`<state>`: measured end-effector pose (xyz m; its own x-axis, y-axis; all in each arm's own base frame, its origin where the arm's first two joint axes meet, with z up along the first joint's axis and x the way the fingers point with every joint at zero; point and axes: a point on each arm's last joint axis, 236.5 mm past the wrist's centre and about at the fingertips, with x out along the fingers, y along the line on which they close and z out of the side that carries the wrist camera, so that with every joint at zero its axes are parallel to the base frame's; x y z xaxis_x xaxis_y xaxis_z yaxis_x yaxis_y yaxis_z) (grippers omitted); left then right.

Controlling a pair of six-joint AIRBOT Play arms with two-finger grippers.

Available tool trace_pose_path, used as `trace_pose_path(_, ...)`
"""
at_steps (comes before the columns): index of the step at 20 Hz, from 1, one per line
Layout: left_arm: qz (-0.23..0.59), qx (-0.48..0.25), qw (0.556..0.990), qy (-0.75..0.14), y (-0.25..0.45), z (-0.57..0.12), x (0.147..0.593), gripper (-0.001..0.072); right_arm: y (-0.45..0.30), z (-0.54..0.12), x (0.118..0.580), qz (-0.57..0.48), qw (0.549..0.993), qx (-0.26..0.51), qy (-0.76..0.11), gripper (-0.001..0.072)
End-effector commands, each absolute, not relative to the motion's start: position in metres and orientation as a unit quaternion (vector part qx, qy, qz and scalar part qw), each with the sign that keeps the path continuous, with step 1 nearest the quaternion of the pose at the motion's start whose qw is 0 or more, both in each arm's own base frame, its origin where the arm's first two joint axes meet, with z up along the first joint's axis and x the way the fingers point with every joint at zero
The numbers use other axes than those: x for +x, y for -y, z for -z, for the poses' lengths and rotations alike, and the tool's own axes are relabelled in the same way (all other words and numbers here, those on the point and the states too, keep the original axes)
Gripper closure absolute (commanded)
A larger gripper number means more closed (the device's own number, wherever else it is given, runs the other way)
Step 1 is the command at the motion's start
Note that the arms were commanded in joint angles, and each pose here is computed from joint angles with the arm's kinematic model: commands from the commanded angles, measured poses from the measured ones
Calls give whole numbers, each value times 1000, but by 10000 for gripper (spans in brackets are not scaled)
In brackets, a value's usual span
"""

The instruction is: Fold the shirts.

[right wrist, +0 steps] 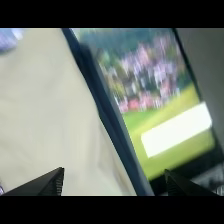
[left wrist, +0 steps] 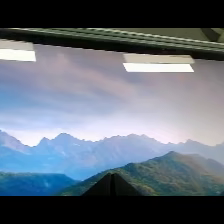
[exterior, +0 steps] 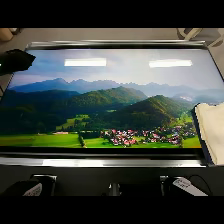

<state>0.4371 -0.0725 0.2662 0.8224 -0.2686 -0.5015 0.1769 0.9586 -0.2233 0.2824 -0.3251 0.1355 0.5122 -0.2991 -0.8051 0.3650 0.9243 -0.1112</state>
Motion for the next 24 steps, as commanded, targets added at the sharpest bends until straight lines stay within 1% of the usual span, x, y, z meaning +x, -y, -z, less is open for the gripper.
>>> trace_pose_path(1,-5,16,931,-366,28,-220,458,681,243,-224,393,87,933,-85,-338,25)
trace_pose_path(2,-15,35,913,-407,27,-195,458,673,197,-220,415,36,935,-88,-342,25)
trace_pose_path(3,-13,36,890,-454,32,-165,455,549,147,-205,428,-26,925,-97,-366,26)
trace_pose_path(4,-2,28,860,-510,41,-133,444,262,104,-184,431,-82,908,-101,-399,28)
trace_pose_path(5,14,15,820,-572,53,-102,425,53,62,-158,425,-139,879,-97,-445,44)
trace_pose_path(6,31,6,775,-632,64,-74,401,31,28,-131,414,-187,846,-87,-491,46)
trace_pose_path(7,45,9,737,-674,72,-51,380,31,3,-109,402,-224,815,-83,-528,46)
trace_pose_path(8,48,16,725,-687,77,-36,368,31,-18,-88,387,-256,783,-83,-561,47)
trace_pose_path(9,53,19,729,-683,82,-26,362,31,-31,-72,373,-274,760,-82,-584,54)
trace_pose_path(10,50,10,746,-664,86,-23,360,32,-39,-57,359,-286,741,-78,-603,96)
trace_pose_path(11,42,-3,764,-644,88,-21,359,32,-43,-46,348,-287,730,-70,-616,109)
trace_pose_path(13,36,-17,783,-621,87,-14,354,33,-41,-26,330,-274,721,-56,-634,114)
trace_pose_path(15,34,-15,773,-633,85,-5,347,46,-37,-15,321,-268,711,-60,-647,113)
trace_pose_path(18,33,-14,770,-637,85,-4,345,46,-39,-16,314,-275,700,-55,-656,104)
trace_pose_path(24,33,-14,771,-636,85,-4,346,46,-37,-15,317,-270,704,-60,-654,104)
